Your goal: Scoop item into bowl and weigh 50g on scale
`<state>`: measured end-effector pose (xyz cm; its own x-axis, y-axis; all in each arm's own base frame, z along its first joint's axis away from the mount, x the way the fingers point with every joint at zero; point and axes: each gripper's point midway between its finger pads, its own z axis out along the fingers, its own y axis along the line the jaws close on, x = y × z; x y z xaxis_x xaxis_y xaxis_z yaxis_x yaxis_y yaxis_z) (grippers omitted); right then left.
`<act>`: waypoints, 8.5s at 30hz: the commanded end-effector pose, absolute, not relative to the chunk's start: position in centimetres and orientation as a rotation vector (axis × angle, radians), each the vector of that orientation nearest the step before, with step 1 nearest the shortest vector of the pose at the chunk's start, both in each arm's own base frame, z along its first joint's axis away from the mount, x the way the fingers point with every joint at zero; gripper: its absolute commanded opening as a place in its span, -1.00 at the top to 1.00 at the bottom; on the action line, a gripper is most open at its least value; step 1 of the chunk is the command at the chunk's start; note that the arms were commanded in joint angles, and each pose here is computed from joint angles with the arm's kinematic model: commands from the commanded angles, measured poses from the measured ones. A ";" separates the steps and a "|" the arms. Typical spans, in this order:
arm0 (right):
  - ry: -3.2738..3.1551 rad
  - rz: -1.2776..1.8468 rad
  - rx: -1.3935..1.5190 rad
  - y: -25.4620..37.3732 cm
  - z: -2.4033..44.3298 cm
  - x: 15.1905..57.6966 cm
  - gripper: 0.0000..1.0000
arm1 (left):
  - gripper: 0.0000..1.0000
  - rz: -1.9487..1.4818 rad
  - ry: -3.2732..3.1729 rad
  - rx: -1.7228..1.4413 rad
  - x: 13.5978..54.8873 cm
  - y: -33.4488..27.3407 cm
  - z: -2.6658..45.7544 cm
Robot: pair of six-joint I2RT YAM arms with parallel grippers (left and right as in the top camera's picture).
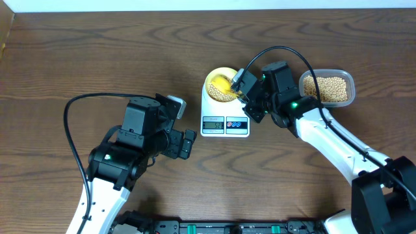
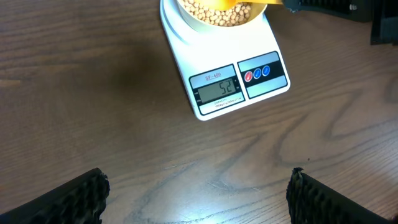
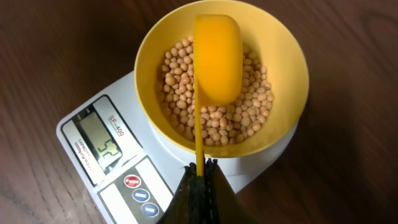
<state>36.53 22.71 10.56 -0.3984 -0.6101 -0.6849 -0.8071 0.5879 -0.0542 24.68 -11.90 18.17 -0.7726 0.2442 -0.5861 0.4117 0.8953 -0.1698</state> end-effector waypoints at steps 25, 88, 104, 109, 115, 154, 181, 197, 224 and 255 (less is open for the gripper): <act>2.218 0.595 -0.973 22.7 10.8 36.4 0.98 | -0.87 -0.377 2.482 0.472 24.7 -11.8 18.2; 2.118 0.832 -0.336 15.3 23.0 38.3 0.98 | -0.87 -0.377 2.482 0.472 24.7 -11.8 18.2; 2.282 0.673 0.191 1.4 21.9 35.0 0.98 | -0.87 -0.377 2.482 0.472 24.7 -11.8 18.2; 2.301 0.582 0.300 -1.9 21.0 34.5 0.98 | -0.87 -0.377 2.482 0.472 24.7 -11.8 18.2; 2.336 0.402 0.259 -3.8 20.2 34.4 0.98 | -0.87 -0.377 2.482 0.472 24.7 -11.8 18.2; 2.006 0.660 -0.531 16.5 22.0 40.8 0.98 | -0.87 -0.377 2.482 0.472 24.7 -11.8 18.2; 2.130 0.407 -1.084 23.3 10.3 37.5 0.98 | -0.87 -0.377 2.482 0.472 24.7 -11.8 18.2; 2.198 0.420 -1.099 22.8 9.3 36.3 0.98 | -0.87 -0.377 2.482 0.472 24.7 -11.8 18.2; 2.214 0.717 -0.863 20.0 12.0 37.3 0.98 | -0.87 -0.377 2.482 0.472 24.7 -11.8 18.2; 2.185 0.478 -1.104 21.4 10.2 36.1 0.99 | -0.87 -0.377 2.482 0.472 24.7 -11.8 18.2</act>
